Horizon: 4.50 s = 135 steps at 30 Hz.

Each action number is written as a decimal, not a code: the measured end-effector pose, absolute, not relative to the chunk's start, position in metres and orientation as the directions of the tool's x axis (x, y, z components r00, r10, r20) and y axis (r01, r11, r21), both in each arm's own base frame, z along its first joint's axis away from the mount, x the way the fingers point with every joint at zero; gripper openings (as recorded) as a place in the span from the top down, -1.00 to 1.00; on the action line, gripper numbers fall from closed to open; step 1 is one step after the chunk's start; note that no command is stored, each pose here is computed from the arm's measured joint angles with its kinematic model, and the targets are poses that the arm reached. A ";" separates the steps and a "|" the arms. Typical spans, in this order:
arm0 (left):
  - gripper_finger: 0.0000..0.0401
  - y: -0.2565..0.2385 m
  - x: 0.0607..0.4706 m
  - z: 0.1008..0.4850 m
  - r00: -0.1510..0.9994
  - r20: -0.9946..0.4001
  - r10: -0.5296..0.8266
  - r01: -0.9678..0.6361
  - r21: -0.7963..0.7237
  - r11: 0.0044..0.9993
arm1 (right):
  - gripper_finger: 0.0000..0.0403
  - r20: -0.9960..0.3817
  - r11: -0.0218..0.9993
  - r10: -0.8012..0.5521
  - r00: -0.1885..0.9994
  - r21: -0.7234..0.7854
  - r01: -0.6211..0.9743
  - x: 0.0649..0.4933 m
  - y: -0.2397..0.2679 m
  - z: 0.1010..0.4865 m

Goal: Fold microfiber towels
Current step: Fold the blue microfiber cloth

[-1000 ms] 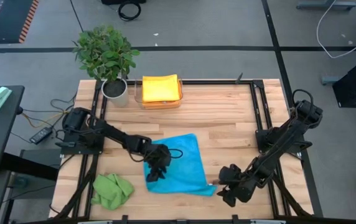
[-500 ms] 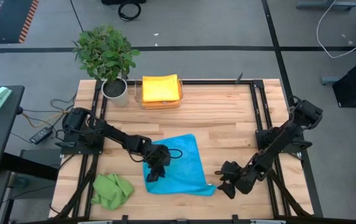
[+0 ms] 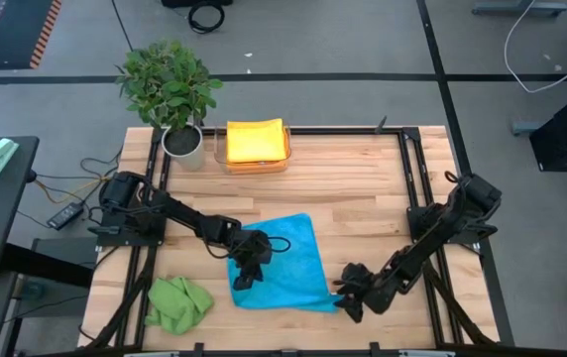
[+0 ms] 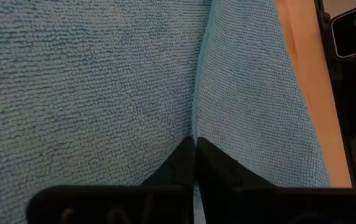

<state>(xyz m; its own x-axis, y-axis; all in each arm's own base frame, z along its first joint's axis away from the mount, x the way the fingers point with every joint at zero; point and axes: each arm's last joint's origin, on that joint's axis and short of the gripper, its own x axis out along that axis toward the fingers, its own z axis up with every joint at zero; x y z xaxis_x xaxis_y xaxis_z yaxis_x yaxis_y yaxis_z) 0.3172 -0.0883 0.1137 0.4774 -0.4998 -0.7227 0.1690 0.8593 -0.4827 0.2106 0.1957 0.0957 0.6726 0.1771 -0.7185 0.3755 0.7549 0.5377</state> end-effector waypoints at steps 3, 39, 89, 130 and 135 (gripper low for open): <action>0.96 -0.088 0.317 0.114 0.476 -0.724 -0.499 0.158 -0.488 0.858 | 0.15 -0.722 0.762 0.180 0.668 0.532 0.369 0.210 0.195 0.097; 0.97 -0.084 0.293 0.411 0.674 -0.631 -0.383 0.283 -0.258 0.924 | 0.99 -0.645 0.990 0.137 0.751 0.123 -0.075 0.198 0.144 0.393; 0.98 -0.151 0.289 0.202 0.718 -0.682 -0.137 -0.100 -0.297 0.950 | 1.00 -0.721 0.905 0.341 0.604 0.424 -0.004 0.213 0.196 0.220; 0.97 0.006 0.339 0.162 0.642 -0.752 0.146 -0.217 0.004 0.976 | 1.00 -0.962 0.799 -0.205 0.179 -0.058 0.599 0.213 0.062 0.178; 0.89 0.013 0.342 0.165 0.676 -0.719 0.162 -0.203 0.030 0.979 | 1.00 -0.971 0.792 -0.189 0.148 -0.061 0.608 0.214 0.054 0.178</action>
